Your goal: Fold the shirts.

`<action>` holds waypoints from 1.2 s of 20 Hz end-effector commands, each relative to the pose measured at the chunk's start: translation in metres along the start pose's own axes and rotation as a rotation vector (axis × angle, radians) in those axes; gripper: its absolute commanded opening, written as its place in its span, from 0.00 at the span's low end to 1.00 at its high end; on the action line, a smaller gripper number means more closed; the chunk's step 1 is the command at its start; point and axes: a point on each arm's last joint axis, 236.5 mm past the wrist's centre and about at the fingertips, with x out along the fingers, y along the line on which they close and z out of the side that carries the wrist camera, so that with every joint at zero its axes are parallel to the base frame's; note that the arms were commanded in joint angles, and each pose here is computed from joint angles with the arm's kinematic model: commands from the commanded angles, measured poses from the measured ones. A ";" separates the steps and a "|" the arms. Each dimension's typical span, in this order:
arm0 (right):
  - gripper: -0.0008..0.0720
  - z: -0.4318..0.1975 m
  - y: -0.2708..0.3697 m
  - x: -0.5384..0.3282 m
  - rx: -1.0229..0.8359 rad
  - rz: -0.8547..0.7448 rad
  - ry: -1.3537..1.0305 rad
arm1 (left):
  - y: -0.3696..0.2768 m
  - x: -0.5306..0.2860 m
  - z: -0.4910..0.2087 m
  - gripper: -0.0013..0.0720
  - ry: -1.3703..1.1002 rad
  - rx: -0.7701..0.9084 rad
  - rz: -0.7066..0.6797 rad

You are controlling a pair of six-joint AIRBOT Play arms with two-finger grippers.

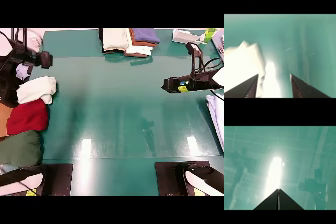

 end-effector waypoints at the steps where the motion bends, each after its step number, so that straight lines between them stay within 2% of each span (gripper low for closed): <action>1: 0.04 -0.001 0.000 0.000 0.001 0.000 0.006 | 0.063 0.084 -0.061 0.71 0.268 -0.124 0.041; 5: 0.04 -0.003 0.000 0.000 0.001 0.000 0.011 | 0.090 0.143 -0.105 0.71 0.410 -0.185 0.060; 8: 0.04 -0.003 0.000 0.000 0.001 0.000 0.011 | 0.094 0.152 -0.101 0.71 0.388 -0.185 0.065; 9: 0.04 -0.002 0.000 0.000 0.001 0.000 0.010 | 0.094 0.150 -0.098 0.67 0.378 -0.185 0.066; 10: 0.04 -0.002 0.000 0.000 0.001 0.000 0.009 | 0.094 0.148 -0.096 0.50 0.372 -0.184 0.066; 11: 0.04 -0.002 0.000 0.000 0.001 0.000 0.008 | 0.095 0.146 -0.095 0.21 0.369 -0.175 0.066; 12: 0.04 -0.001 0.000 0.000 0.001 0.000 0.005 | 0.095 0.142 -0.092 0.05 0.360 -0.161 0.064; 15: 0.04 0.015 0.009 -0.016 -0.010 0.010 -0.031 | 0.099 0.095 -0.046 0.05 0.186 -0.153 0.081; 18: 0.04 0.063 0.031 -0.063 -0.058 0.035 -0.173 | 0.084 -0.015 0.020 0.05 -0.071 -0.047 0.088; 22: 0.04 0.117 0.060 -0.135 -0.119 0.065 -0.378 | 0.013 -0.171 0.057 0.05 -0.339 0.130 0.003; 24: 0.04 0.131 0.071 -0.163 -0.141 0.076 -0.450 | -0.029 -0.213 0.057 0.05 -0.409 0.207 -0.079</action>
